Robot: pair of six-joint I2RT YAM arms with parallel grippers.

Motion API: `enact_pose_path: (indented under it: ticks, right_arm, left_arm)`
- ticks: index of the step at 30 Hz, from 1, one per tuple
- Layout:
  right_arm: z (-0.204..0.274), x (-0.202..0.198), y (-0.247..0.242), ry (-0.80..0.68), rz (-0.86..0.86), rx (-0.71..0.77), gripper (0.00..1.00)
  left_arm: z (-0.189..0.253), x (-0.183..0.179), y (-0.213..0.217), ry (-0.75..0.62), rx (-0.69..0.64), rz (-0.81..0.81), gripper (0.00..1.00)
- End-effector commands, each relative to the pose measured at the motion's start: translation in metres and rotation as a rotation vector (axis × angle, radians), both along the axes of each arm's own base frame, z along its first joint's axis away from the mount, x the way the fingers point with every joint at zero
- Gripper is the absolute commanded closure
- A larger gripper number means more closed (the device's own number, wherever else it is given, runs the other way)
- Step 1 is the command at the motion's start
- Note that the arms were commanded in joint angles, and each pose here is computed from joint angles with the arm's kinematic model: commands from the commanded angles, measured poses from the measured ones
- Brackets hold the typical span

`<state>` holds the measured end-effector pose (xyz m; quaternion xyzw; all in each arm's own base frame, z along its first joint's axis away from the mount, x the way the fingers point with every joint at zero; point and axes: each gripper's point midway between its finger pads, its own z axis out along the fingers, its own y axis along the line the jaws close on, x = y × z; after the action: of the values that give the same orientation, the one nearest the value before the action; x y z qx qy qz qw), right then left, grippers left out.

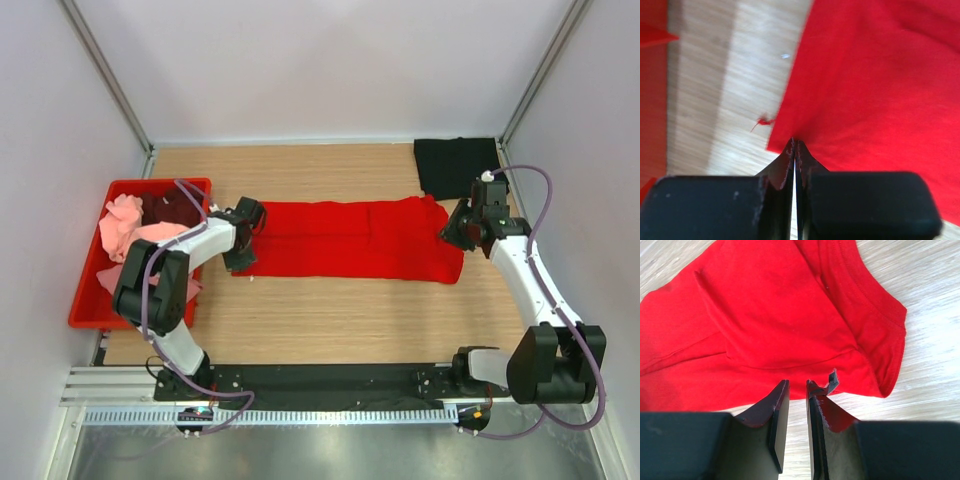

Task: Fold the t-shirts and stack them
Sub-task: Fold the tshirt

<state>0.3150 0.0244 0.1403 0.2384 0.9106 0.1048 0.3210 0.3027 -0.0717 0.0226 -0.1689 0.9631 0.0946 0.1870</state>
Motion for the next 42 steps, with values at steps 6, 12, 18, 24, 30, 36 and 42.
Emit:
enact_pose_path:
  ticks: [6,12,18,24,30,36,42]
  right_arm:
    - [0.009,0.001,0.009,-0.056,0.048,0.019,0.72]
    - [0.000,-0.003,0.012,-0.037,0.049,0.043,0.71]
    - [-0.015,-0.007,0.010,0.019,-0.029,0.064,0.72]
    - [-0.038,-0.001,0.008,0.110,-0.200,0.126,0.64]
    - [-0.048,0.032,0.025,0.181,-0.338,0.158,0.54]
    - [-0.057,0.057,0.042,0.199,-0.511,0.170,0.47]
    - [-0.085,0.086,0.053,0.247,-0.554,0.082,0.44]
  left_arm:
    - [-0.014,-0.046,0.035,0.132,0.131,0.126,1.00]
    - [-0.013,-0.070,0.037,0.149,0.106,0.154,1.00]
    - [0.000,-0.089,0.032,0.112,0.056,0.177,1.00]
    - [0.046,-0.071,0.016,-0.005,-0.013,0.149,0.91]
    - [0.113,-0.036,-0.016,-0.186,-0.180,0.052,0.75]
    - [0.159,-0.023,-0.021,-0.296,-0.211,-0.039,0.71]
    - [0.167,-0.019,-0.011,-0.384,-0.169,-0.073,0.63]
